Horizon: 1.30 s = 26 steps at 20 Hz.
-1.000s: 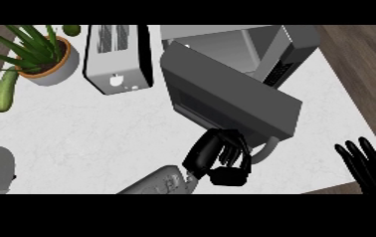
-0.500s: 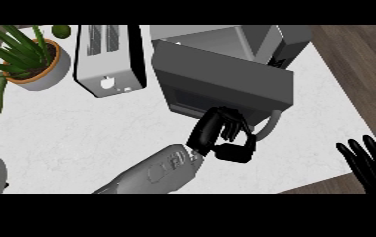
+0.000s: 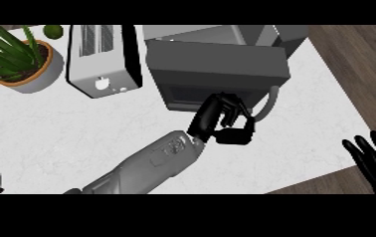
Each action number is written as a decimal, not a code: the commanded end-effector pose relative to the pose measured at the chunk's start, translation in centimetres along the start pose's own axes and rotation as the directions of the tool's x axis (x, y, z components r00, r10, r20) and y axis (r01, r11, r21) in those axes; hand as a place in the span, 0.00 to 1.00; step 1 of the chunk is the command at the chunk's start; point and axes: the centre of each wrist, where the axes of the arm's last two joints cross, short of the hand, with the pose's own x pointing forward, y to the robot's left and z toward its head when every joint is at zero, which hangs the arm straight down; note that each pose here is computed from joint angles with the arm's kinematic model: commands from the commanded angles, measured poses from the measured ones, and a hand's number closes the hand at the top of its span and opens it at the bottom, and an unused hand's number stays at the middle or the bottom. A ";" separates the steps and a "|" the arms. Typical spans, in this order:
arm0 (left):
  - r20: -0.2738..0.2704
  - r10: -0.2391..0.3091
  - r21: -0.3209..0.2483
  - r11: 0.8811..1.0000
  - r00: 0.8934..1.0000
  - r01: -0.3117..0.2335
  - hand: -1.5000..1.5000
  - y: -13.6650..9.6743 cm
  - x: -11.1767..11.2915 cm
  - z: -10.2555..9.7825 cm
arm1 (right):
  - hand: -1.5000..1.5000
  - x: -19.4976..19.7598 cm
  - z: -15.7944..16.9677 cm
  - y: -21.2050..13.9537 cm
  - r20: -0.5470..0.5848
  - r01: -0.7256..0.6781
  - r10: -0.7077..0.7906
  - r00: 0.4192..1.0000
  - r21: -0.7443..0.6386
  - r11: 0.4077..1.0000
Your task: Pick up the milk, place it into the microwave and close the microwave
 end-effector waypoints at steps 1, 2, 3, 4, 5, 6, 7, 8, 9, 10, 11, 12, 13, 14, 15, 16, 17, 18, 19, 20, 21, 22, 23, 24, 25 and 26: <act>0.066 0.029 0.088 0.996 0.997 -0.035 1.00 1.7 2.1 -2.7 | 0.00 0.7 -0.5 -0.3 0.004 -0.014 0.014 1.000 0.004 1.000; 0.066 0.032 0.094 0.995 0.997 -0.039 1.00 1.8 1.8 -2.7 | 0.00 0.6 -0.6 0.1 0.011 0.003 -0.003 1.000 -0.004 1.000; 0.086 0.041 0.094 0.994 0.995 -0.049 1.00 1.9 2.7 -3.3 | 0.00 0.7 -0.4 -0.8 -0.002 -0.011 0.011 1.000 -0.012 1.000; 0.061 0.049 0.105 0.993 0.997 -0.055 1.00 2.3 2.3 -3.4 | 0.00 1.2 -0.3 -0.5 -0.007 -0.012 0.012 1.000 -0.004 1.000; 0.065 0.049 0.090 0.994 0.997 -0.054 1.00 2.1 2.5 -3.5 | 0.00 1.1 -0.6 -0.1 0.009 -0.004 0.004 1.000 0.000 1.000; 0.065 0.073 0.092 0.993 0.995 -0.079 1.00 2.4 2.5 -3.7 | 0.00 1.4 -0.6 -0.4 0.013 -0.003 0.003 1.000 0.011 1.000; 0.061 0.072 0.106 0.991 0.996 -0.079 1.00 2.6 2.5 -3.9 | 0.00 1.3 -0.6 -0.4 0.025 0.004 -0.004 1.000 -0.002 1.000; 0.052 0.082 0.094 0.992 0.995 -0.087 1.00 2.6 2.0 -3.6 | 0.00 1.6 -0.9 -0.5 0.028 -0.004 0.003 1.000 0.019 1.000; 0.044 0.097 0.096 0.990 0.994 -0.100 1.00 2.7 1.8 -3.6 | 0.00 1.7 -0.8 -0.5 0.030 -0.004 0.004 1.000 -0.008 1.000; 0.043 0.099 0.111 0.988 0.994 -0.103 1.00 2.8 2.7 -4.3 | 0.00 2.0 -1.1 -0.5 0.022 -0.015 0.014 1.000 0.006 1.000; 0.026 0.117 0.116 0.986 0.993 -0.120 1.00 3.1 1.8 -3.9 | 0.00 2.0 -1.1 -0.7 0.024 -0.013 0.013 1.000 0.014 1.000; 0.022 0.149 0.138 0.979 0.989 -0.150 1.00 3.3 2.2 -4.2 | 0.00 1.7 -1.0 -0.4 0.033 0.008 -0.008 0.999 0.009 1.000; 0.011 0.157 0.143 0.977 0.988 -0.157 1.00 3.4 2.0 -4.2 | 0.00 2.3 -1.4 -0.7 0.058 0.002 -0.003 0.998 0.018 1.000; 0.012 0.140 0.167 0.976 0.990 -0.140 1.00 3.5 1.9 -4.3 | 0.00 2.2 -1.2 -0.6 0.045 0.011 -0.011 0.999 0.020 1.000; 0.004 0.162 0.193 0.968 0.987 -0.160 1.00 3.9 1.4 -4.3 | 0.00 2.1 -1.2 -0.4 0.039 0.017 -0.018 0.999 0.023 1.000; 0.010 0.153 0.184 0.971 0.988 -0.153 1.00 3.8 1.6 -4.4 | 0.00 2.1 -1.2 -0.7 0.036 0.014 -0.014 0.999 0.023 1.000; 0.007 0.134 0.191 0.973 0.991 -0.133 1.00 4.0 1.2 -4.4 | 0.00 2.4 -1.3 -0.4 0.047 0.017 -0.018 0.999 0.038 0.999; 0.018 0.110 0.196 0.974 0.994 -0.111 1.00 4.1 1.6 -4.8 | 0.00 2.2 -1.3 -0.5 0.032 0.024 -0.025 0.999 0.049 0.999; 0.037 0.125 0.204 0.970 0.992 -0.130 1.00 4.0 1.8 -4.8 | 0.00 2.2 -1.4 -0.5 0.036 0.027 -0.030 0.999 0.065 0.997; 0.054 0.135 0.223 0.964 0.989 -0.144 1.00 4.2 2.1 -5.1 | 0.00 2.7 -1.5 -0.5 0.035 0.017 -0.019 0.999 0.074 0.997; 0.051 0.122 0.226 0.966 0.991 -0.130 1.00 4.2 1.6 -4.8 | 0.00 2.5 -1.6 -0.3 0.036 0.032 -0.036 0.999 0.092 0.995; 0.052 0.126 0.216 0.967 0.991 -0.134 1.00 4.2 1.6 -4.9 | 0.00 2.7 -1.8 -0.2 0.045 0.027 -0.032 0.999 0.093 0.995; 0.053 0.132 0.234 0.962 0.990 -0.141 1.00 4.3 2.0 -5.1 | 0.00 2.8 -1.9 -0.3 0.045 0.030 -0.035 0.998 0.106 0.994; 0.070 0.128 0.233 0.962 0.989 -0.141 1.00 4.3 2.1 -5.2 | 0.00 2.7 -1.9 -0.2 0.051 0.040 -0.046 0.998 0.101 0.994; 0.060 0.135 0.227 0.963 0.989 -0.145 1.00 4.3 1.7 -5.1 | 0.00 2.9 -2.0 -0.3 0.050 0.030 -0.036 0.998 0.112 0.993; 0.068 0.130 0.239 0.960 0.989 -0.143 1.00 4.4 1.7 -5.2 | 0.00 2.9 -2.0 -0.3 0.048 0.036 -0.042 0.998 0.120 0.992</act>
